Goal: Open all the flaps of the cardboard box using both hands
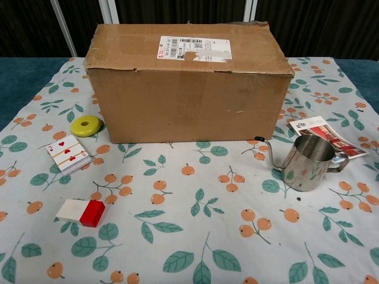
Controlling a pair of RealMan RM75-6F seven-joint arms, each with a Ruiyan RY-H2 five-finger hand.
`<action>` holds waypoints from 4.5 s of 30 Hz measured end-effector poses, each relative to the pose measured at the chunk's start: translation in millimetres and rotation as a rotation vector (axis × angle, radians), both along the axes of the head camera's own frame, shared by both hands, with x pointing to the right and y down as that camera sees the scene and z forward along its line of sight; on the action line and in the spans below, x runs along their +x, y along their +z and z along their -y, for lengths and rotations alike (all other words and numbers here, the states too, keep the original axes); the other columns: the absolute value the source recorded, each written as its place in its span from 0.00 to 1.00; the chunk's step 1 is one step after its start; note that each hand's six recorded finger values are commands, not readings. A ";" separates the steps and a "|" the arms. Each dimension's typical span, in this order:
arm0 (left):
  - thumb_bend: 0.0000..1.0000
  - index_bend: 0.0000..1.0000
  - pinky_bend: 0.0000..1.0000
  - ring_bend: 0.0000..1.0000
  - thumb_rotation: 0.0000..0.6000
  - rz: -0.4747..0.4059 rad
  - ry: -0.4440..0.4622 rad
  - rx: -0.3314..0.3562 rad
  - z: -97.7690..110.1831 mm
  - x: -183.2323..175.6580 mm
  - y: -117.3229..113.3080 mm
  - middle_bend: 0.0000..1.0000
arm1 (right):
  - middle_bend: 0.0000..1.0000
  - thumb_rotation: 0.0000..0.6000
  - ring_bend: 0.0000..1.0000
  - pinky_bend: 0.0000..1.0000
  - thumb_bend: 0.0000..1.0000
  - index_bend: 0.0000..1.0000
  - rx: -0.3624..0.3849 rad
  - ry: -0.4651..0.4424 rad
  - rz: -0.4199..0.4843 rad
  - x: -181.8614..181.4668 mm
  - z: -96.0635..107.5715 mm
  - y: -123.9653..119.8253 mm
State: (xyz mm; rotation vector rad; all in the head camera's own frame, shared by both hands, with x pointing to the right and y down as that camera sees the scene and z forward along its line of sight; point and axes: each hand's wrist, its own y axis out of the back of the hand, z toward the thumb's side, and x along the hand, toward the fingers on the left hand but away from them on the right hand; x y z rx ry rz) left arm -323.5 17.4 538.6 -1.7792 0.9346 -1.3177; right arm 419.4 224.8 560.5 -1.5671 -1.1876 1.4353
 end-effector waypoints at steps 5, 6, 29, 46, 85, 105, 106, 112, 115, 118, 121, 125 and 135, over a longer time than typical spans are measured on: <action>0.84 0.12 0.22 0.13 1.00 0.012 0.045 -0.019 30.0 39.8 8.9 0.18 | 0.00 1.00 0.00 0.22 0.22 0.00 -0.011 0.017 0.021 1.2 0.3 1.3; 0.84 0.12 0.23 0.13 1.00 0.014 0.049 -0.023 34.6 46.8 11.1 0.18 | 0.00 1.00 0.00 0.22 0.22 0.00 -0.013 0.019 0.024 1.4 0.2 1.6; 0.88 0.21 0.33 0.23 1.00 0.049 0.036 -0.219 61.2 152.4 79.6 0.31 | 0.00 1.00 0.00 0.22 0.22 0.00 -0.045 0.062 0.071 5.2 1.4 5.9; 0.90 0.30 0.46 0.34 1.00 -0.001 -0.004 -0.247 59.7 156.1 80.5 0.44 | 0.00 1.00 0.00 0.22 0.22 0.00 -0.054 0.068 0.079 4.4 1.3 7.3; 0.89 0.29 0.46 0.34 1.00 -0.427 0.161 -0.333 -34.6 197.7 -47.7 0.44 | 0.00 1.00 0.00 0.22 0.22 0.00 -0.064 0.087 0.100 5.3 0.6 7.6; 0.24 0.02 0.06 0.02 1.00 -0.330 0.120 -0.154 -34.7 141.0 -38.5 0.06 | 0.00 1.00 0.00 0.22 0.22 0.00 -0.075 0.098 0.090 6.1 0.5 7.9; 0.23 0.01 0.04 0.01 1.00 -0.310 0.118 -0.123 -33.6 134.3 -37.8 0.05 | 0.00 1.00 0.00 0.22 0.22 0.00 -0.073 0.098 0.088 6.0 0.9 7.5; 0.20 0.00 0.03 0.00 1.00 -0.147 0.078 0.092 -39.1 70.3 -29.5 0.00 | 0.00 1.00 0.00 0.22 0.22 0.00 -0.065 0.095 0.070 4.6 5.0 5.3; 0.20 0.00 0.02 0.00 1.00 -0.059 0.021 0.174 -52.2 23.9 -20.8 0.00 | 0.00 1.00 0.00 0.22 0.22 0.00 -0.062 0.090 0.060 1.8 10.1 3.7; 0.20 0.00 0.01 0.00 1.00 0.017 -0.051 0.204 -70.4 -23.8 -8.2 0.00 | 0.00 1.00 0.00 0.22 0.22 0.00 -0.053 0.073 0.046 -3.7 17.3 2.3; 0.20 0.00 0.01 0.00 1.00 0.060 -0.111 0.211 -89.4 -61.7 2.1 0.00 | 0.00 1.00 0.00 0.22 0.22 0.00 -0.038 0.043 0.039 -15.6 29.1 0.8; 0.20 0.00 0.00 0.00 1.00 0.083 -0.182 0.215 -113.6 -100.4 9.9 0.00 | 0.00 1.00 0.00 0.22 0.22 0.00 -0.018 -0.014 0.042 -38.7 49.1 -0.7; 0.20 0.00 0.00 0.00 1.00 0.069 -0.279 0.243 -137.6 -147.1 18.5 0.00 | 0.00 1.00 0.00 0.22 0.20 0.00 0.036 -0.169 0.046 -119.9 110.8 2.5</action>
